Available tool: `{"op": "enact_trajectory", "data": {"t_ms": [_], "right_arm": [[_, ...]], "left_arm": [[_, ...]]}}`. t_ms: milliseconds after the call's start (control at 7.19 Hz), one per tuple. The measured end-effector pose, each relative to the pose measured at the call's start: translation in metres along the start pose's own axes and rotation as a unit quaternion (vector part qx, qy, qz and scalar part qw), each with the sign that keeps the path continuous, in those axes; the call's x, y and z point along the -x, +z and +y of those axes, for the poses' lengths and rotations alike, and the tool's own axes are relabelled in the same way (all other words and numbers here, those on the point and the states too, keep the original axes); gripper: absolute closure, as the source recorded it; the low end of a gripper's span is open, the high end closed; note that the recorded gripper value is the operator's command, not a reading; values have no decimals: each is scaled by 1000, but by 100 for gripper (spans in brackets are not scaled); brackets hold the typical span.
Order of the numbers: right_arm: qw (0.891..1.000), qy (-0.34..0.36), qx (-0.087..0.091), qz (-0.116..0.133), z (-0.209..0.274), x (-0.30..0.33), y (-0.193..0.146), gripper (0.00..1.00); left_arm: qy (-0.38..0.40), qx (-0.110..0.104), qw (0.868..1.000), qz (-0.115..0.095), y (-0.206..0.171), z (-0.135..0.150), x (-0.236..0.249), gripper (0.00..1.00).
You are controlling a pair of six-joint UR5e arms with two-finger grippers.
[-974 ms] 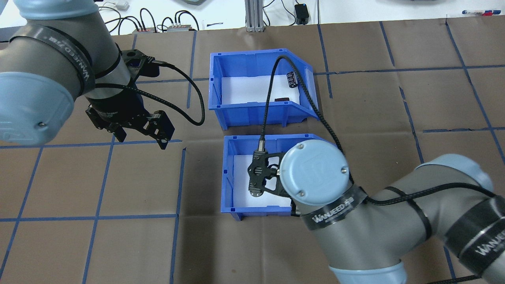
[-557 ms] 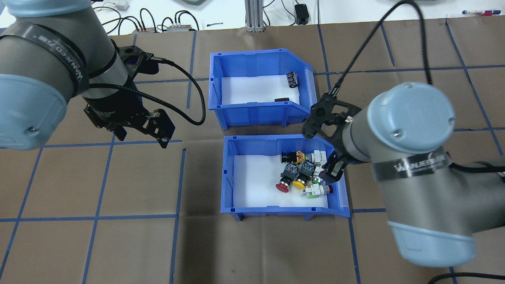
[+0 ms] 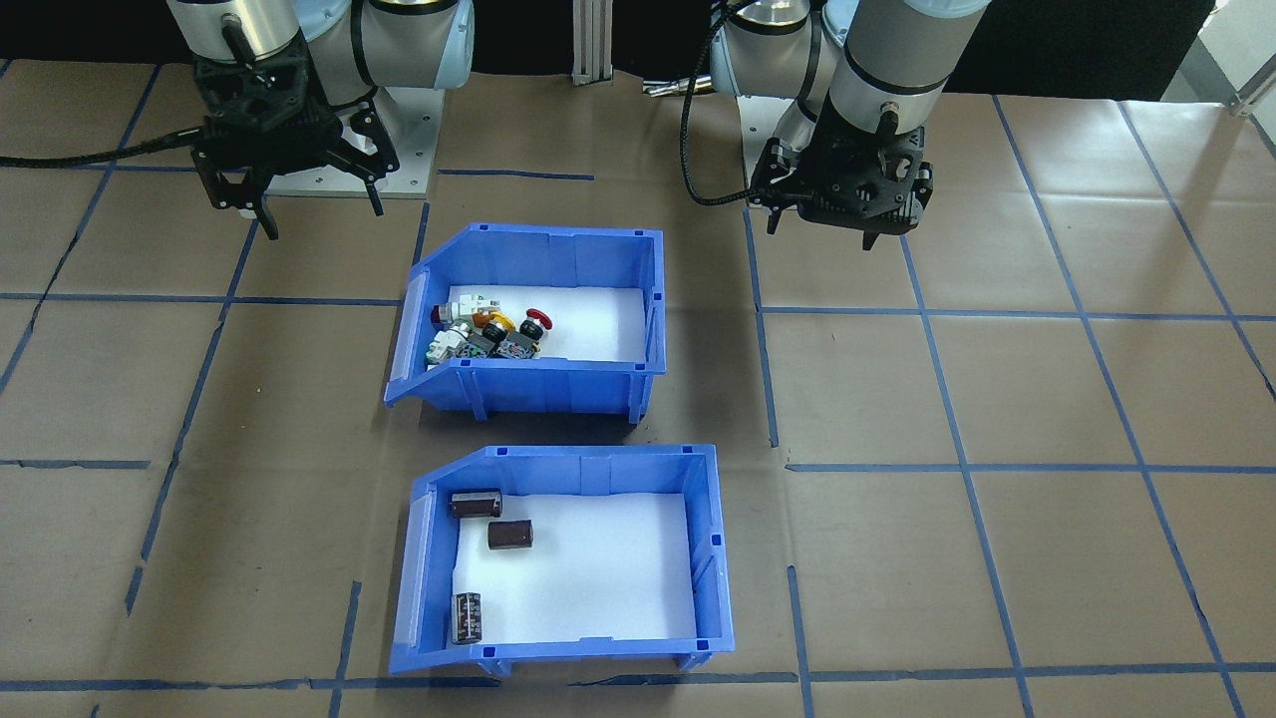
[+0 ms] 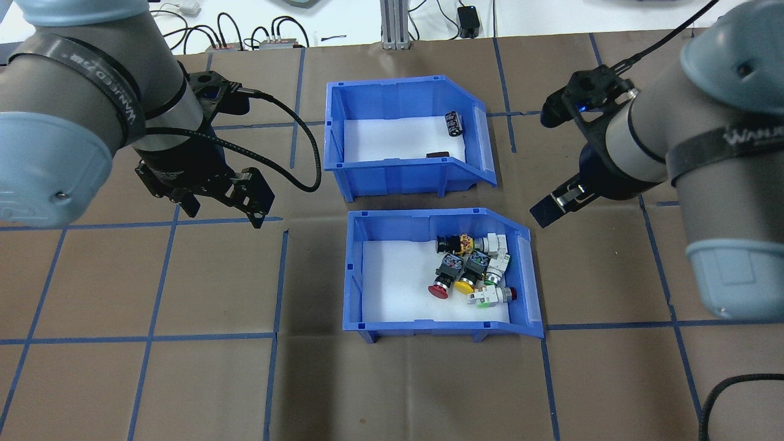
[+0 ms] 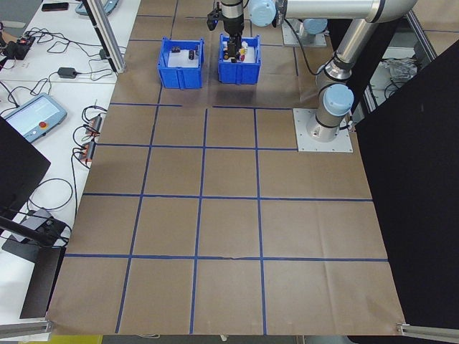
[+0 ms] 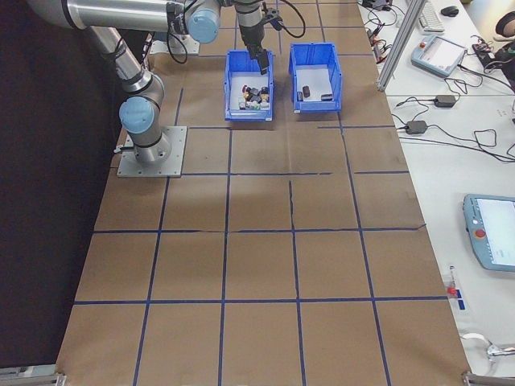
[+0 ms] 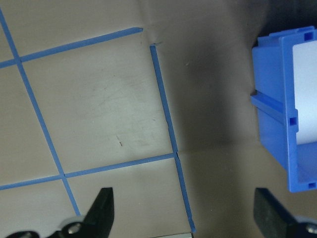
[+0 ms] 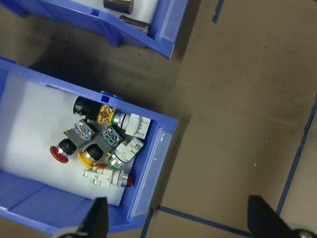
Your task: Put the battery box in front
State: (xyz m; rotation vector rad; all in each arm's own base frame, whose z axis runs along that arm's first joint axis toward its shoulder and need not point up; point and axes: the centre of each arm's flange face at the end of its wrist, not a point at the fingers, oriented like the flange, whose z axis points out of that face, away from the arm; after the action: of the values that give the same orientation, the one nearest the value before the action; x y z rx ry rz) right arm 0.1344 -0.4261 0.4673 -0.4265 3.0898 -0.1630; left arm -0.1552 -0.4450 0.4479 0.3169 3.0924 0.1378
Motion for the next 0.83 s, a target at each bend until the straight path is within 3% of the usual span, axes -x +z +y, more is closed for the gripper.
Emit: {"op": "enact_trajectory", "data": {"t_ms": [278, 557, 835], "right_arm": [[993, 111, 43, 15, -45, -19, 1, 0], [982, 173, 70, 29, -63, -27, 20, 0], [973, 211, 88, 26, -52, -24, 40, 0]], "left_arm": [[-3, -10, 1000, 0, 0, -4, 1, 0], [-2, -7, 1000, -1, 2, -5, 2, 0], [-1, 1, 1000, -1, 10, -4, 3, 0]]}}
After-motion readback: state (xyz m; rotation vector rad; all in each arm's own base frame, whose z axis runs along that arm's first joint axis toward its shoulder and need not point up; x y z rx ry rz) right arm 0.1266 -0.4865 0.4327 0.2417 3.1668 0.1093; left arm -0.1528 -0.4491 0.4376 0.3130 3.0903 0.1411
